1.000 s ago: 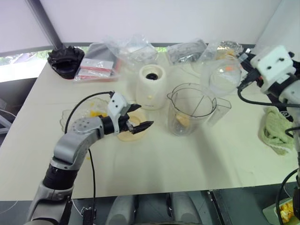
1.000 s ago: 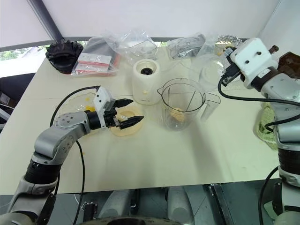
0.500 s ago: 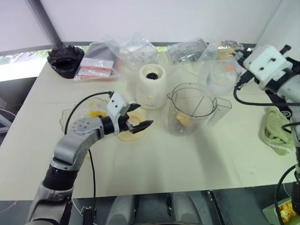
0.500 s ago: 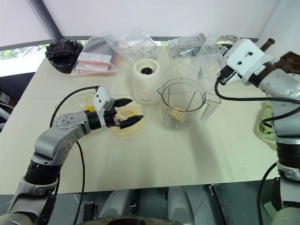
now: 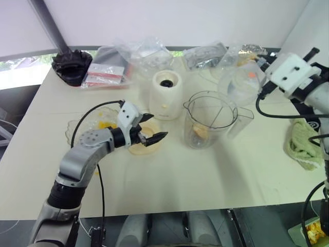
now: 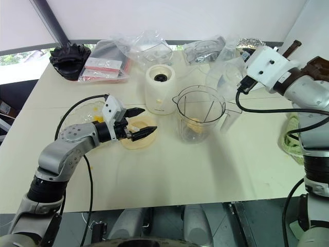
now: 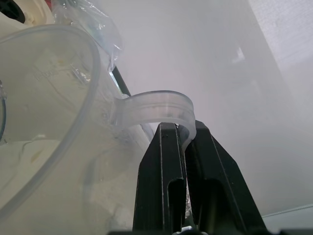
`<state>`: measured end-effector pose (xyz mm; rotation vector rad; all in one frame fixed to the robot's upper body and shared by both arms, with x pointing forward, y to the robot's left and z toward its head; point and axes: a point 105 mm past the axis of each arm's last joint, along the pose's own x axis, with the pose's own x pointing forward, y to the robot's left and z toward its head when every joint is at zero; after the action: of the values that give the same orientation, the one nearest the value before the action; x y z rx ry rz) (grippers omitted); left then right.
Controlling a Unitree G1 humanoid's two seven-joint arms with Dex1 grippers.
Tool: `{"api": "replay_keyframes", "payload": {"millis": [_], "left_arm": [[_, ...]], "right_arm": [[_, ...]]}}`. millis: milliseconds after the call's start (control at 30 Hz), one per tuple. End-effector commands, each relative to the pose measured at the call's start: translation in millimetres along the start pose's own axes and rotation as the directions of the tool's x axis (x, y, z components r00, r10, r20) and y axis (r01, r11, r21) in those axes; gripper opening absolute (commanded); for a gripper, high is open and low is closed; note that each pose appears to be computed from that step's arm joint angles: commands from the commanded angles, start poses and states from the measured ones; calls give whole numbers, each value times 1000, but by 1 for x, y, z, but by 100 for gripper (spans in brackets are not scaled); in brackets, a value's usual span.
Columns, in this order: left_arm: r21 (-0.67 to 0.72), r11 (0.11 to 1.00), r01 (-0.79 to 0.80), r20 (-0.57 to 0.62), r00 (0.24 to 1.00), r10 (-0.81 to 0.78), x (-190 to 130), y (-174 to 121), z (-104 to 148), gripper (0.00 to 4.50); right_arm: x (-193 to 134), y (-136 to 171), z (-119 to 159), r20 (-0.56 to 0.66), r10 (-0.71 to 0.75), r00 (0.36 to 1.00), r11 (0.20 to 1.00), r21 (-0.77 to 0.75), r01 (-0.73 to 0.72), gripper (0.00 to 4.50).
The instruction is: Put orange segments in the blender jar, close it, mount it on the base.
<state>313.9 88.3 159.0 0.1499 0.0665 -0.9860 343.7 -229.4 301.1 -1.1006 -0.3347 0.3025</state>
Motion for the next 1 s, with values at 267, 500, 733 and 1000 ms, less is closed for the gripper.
{"api": "replay_keyframes", "payload": {"millis": [267,500,733,1000], "left_arm": [[34,999,3,37,999,-4,-1,-2,10,450],[36,999,-1,41,999,-1,0,-1,10,450],[39,999,-2,45,999,0,1,0,10,450],[37,999,-8,47,999,6,1,0,10,450]], "right_arm": [[-2,-18,13,41,-33,999,994,-104,37,5],[0,-19,15,49,-31,998,992,-125,37,5],[1,-21,16,53,-35,998,988,-149,43,5],[2,-21,17,54,-33,998,986,-161,41,5]]}}
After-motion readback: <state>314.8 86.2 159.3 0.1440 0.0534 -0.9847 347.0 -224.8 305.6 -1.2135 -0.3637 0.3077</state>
